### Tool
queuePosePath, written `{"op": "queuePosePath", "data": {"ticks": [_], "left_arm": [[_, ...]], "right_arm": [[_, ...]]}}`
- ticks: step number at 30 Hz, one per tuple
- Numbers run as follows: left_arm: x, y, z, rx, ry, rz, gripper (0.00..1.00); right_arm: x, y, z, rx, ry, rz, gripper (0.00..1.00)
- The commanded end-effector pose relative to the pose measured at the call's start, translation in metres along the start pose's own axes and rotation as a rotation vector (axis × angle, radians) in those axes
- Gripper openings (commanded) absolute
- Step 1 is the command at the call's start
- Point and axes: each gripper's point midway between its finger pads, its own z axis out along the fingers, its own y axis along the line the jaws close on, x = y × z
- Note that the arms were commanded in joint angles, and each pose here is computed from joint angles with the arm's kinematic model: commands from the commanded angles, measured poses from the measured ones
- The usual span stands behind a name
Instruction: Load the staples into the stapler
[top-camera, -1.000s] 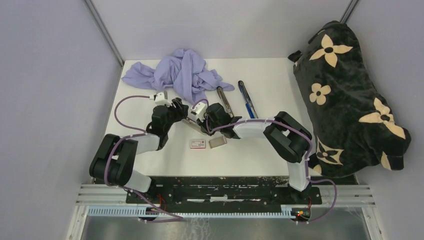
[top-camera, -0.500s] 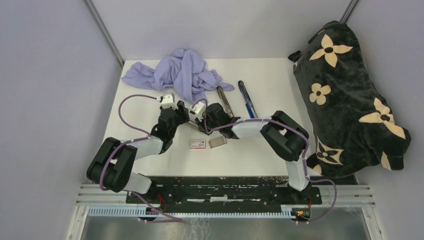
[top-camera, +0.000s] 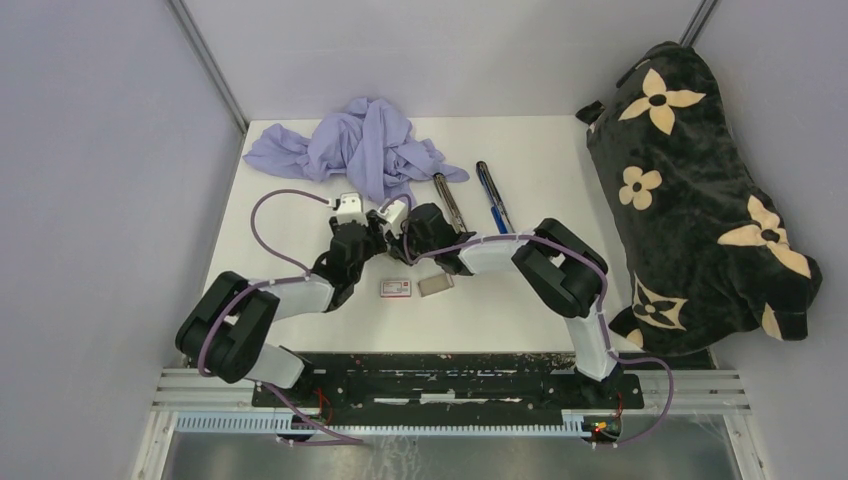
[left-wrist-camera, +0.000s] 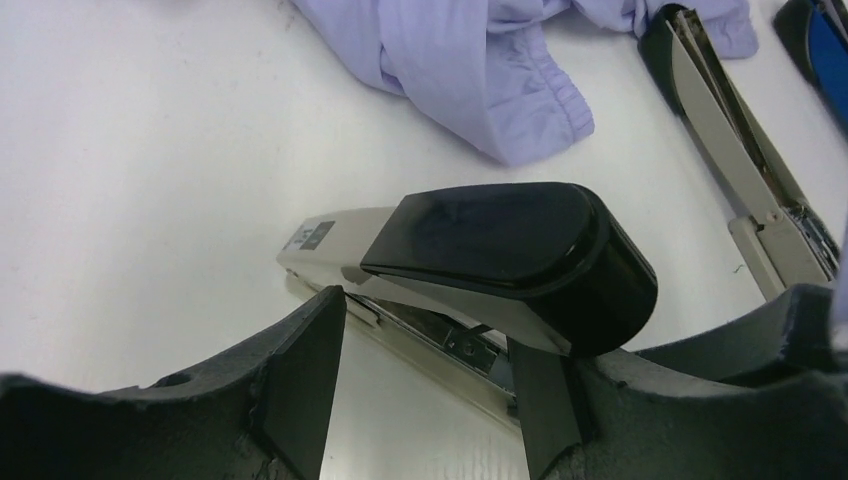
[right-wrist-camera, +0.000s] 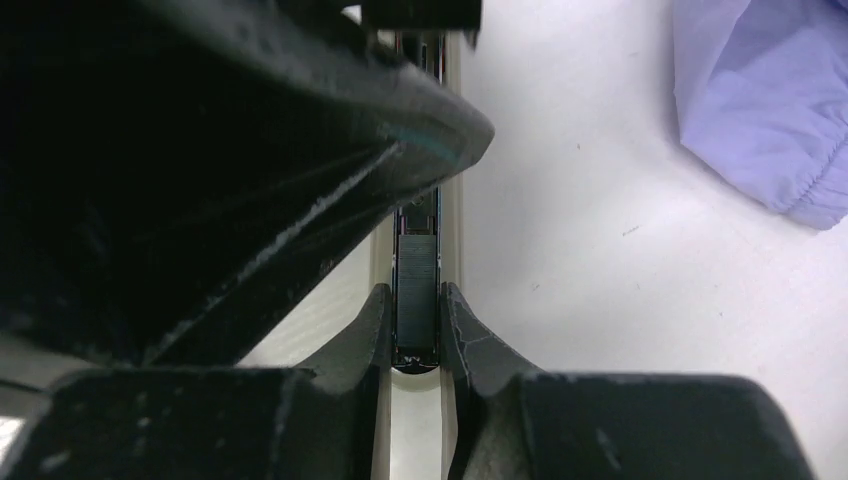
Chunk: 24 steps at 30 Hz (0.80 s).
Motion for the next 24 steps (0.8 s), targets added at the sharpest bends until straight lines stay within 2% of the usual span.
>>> {"op": "queuePosePath", "data": {"ticks": [1,9,17,24], "left_arm": [[-0.011,-0.015,0.002,0.022,-0.045,0.022,0.67],[0.002,-0.015,0.002,0.0,-0.02,0.039,0.71],[-0.006,-0.017,-0.009,0.007,-0.03,-0.07,0.79],[-0.019,-0.02,-0.024,0.024,-0.039,-0.193,0.86]], "right_arm": [[-0.017,0.012,0.013,-0.057,-0.071,-0.008,0.01],[-0.019,0.012,0.017,-0.057,-0.09,0.002,0.05],[-0.013,0.01,0.016,-0.041,-0.083,0.01,0.15],[-0.012,0.006,0.002,-0.011,-0.072,0.002,0.33]]}}
